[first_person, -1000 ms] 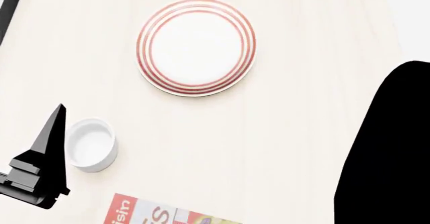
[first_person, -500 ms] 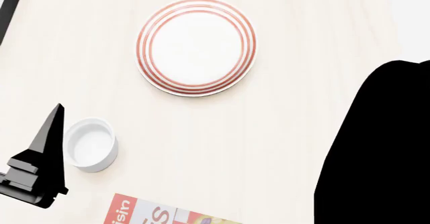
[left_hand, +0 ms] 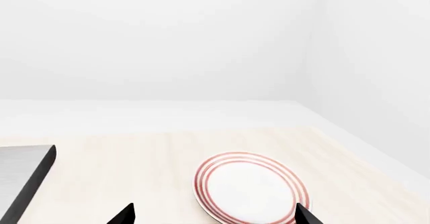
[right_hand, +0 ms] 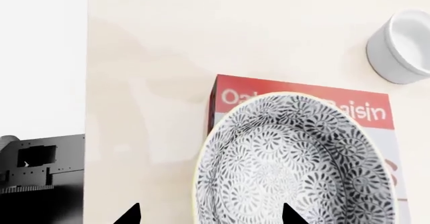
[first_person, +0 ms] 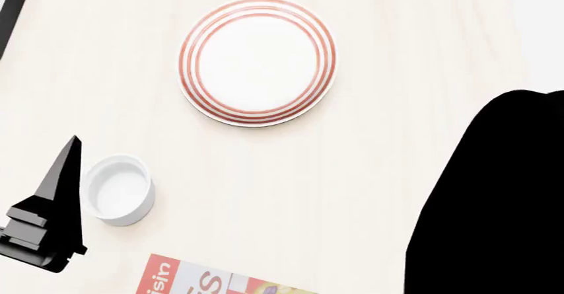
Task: Pick the akita bowl on the cookies box and place it on the plate.
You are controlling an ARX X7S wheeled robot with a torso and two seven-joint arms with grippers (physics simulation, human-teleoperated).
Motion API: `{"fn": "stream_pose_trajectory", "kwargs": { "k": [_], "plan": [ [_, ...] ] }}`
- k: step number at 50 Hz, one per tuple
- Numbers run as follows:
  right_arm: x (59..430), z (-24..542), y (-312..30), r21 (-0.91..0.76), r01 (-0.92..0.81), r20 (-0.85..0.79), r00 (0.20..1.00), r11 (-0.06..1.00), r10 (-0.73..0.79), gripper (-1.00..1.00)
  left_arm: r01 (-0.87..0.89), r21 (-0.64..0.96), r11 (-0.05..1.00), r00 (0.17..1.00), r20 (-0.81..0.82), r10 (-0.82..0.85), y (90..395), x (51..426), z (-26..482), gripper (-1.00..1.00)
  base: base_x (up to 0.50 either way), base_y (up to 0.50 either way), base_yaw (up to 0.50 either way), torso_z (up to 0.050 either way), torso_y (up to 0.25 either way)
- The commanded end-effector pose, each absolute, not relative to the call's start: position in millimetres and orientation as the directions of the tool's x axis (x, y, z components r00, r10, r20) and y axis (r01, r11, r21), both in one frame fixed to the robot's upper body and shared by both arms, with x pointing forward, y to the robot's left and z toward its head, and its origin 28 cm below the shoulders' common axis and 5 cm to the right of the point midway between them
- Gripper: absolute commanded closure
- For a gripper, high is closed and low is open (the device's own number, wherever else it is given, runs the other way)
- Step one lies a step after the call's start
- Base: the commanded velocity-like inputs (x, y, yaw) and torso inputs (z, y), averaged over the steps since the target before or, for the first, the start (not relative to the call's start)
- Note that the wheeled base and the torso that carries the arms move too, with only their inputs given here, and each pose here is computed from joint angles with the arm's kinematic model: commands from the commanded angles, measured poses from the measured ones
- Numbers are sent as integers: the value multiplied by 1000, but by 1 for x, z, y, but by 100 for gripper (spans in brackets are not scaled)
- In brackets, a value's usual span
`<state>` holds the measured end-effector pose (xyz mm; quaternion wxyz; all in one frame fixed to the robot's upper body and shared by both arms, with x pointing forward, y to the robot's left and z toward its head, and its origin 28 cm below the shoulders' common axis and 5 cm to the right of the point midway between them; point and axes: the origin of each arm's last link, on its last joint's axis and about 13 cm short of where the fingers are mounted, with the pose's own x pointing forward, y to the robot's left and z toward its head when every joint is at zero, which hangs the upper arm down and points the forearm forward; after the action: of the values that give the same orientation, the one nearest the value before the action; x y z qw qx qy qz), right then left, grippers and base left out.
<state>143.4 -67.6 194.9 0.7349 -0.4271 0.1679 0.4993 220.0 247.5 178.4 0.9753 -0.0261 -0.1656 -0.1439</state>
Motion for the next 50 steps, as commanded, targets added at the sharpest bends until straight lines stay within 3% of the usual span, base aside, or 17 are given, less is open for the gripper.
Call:
{"fn": "stream_pose_trajectory", "kwargs": {
  "k": [1,6,7,27,39,50],
  "plan": [
    [146,192,-69,-464,-877,-685,447,129,575,-100,291,-4,957,904,330,-274,247,219,178,-100,0,0,0,0,0],
    [149,189,-70,-466,-875,-688,449,127,570,-100,291,-4,957,904,330,-273,248,219,178,-100,0,0,0,0,0],
    [149,189,-70,-468,-875,-688,450,126,569,100,290,-5,957,904,330,-273,248,219,178,-100,0,0,0,0,0],
    [146,193,-71,-512,-852,-673,476,108,566,100,290,-6,957,904,329,-272,248,219,178,-100,0,0,0,0,0],
    [144,218,-81,-636,-767,-648,593,88,479,100,294,-6,956,902,331,-276,247,218,180,-100,0,0,0,0,0],
    [144,225,-89,-700,-713,-636,651,47,414,100,298,-5,955,901,333,-279,246,217,181,-100,0,0,0,0,0]
  ]
}}
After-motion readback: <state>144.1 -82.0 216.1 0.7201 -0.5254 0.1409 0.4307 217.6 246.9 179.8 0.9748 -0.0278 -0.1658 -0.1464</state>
